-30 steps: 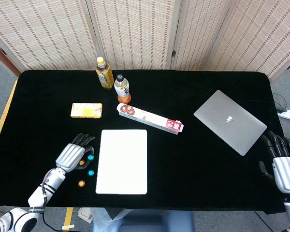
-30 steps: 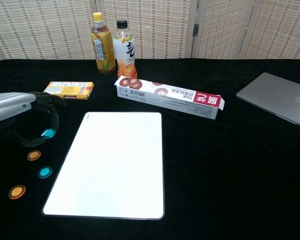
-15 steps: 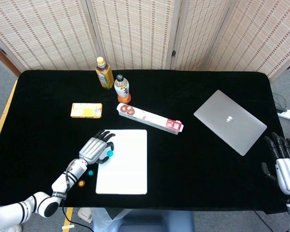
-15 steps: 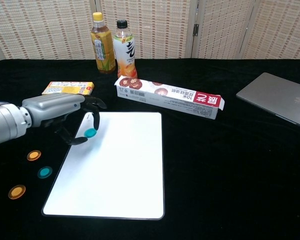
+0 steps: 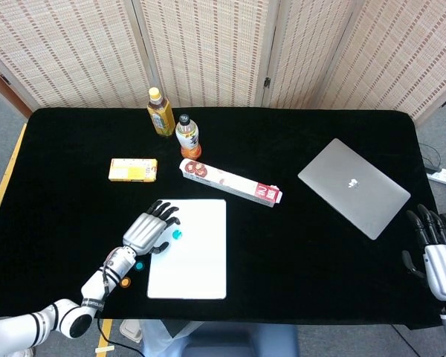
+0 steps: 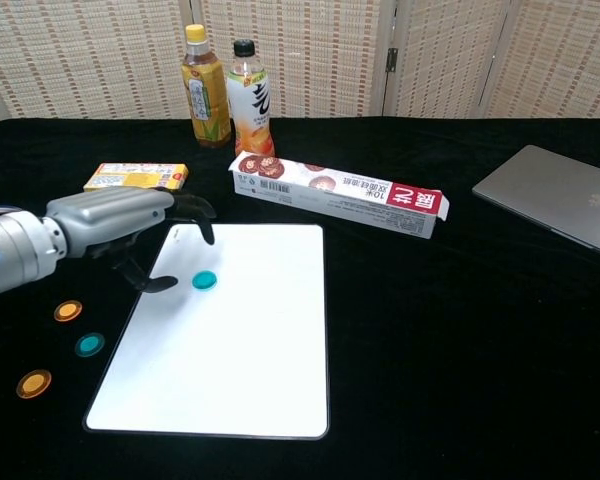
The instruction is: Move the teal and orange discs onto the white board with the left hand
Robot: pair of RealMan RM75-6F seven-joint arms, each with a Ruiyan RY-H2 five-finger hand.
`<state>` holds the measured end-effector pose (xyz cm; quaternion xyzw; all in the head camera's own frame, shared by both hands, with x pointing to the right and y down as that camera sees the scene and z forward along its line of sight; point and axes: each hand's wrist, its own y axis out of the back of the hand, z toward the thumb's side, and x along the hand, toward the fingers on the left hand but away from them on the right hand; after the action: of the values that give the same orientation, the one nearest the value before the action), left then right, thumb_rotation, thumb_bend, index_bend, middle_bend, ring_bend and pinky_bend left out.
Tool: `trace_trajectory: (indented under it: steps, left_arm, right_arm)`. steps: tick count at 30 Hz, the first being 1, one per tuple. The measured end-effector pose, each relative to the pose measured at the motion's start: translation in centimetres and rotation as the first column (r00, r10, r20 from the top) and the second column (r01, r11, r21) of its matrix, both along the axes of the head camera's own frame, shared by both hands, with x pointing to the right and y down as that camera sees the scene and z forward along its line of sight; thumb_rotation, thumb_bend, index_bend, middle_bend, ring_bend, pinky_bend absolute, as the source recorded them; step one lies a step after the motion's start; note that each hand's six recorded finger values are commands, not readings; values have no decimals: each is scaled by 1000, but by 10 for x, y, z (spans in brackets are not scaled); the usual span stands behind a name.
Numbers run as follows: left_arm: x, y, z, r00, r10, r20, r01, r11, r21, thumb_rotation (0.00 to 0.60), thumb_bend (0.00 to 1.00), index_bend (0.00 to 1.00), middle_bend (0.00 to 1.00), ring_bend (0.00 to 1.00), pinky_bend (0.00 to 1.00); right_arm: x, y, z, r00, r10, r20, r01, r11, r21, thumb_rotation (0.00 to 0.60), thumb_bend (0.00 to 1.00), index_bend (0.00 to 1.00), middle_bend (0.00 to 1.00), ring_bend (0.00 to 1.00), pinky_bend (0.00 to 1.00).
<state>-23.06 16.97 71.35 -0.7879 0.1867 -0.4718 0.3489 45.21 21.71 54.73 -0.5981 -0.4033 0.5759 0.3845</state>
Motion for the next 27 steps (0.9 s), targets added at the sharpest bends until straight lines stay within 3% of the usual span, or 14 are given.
trace_trajectory:
  steps: [12,27]
  left_arm:
    - [-44,44,-25,998,51,44,-52,998,23,600,396,434,146,43,0]
    - [-66,77,-14,997,12,82,-11,1000,-19,600,395,428,146,41,0]
  right_arm:
    - [-5,0,1,1000,-15,11,15,1000,-2,600,476,0,0,4,0]
    - [-7,1,2,1000,-23,15,23,1000,-4,600,475,0,0,2,0]
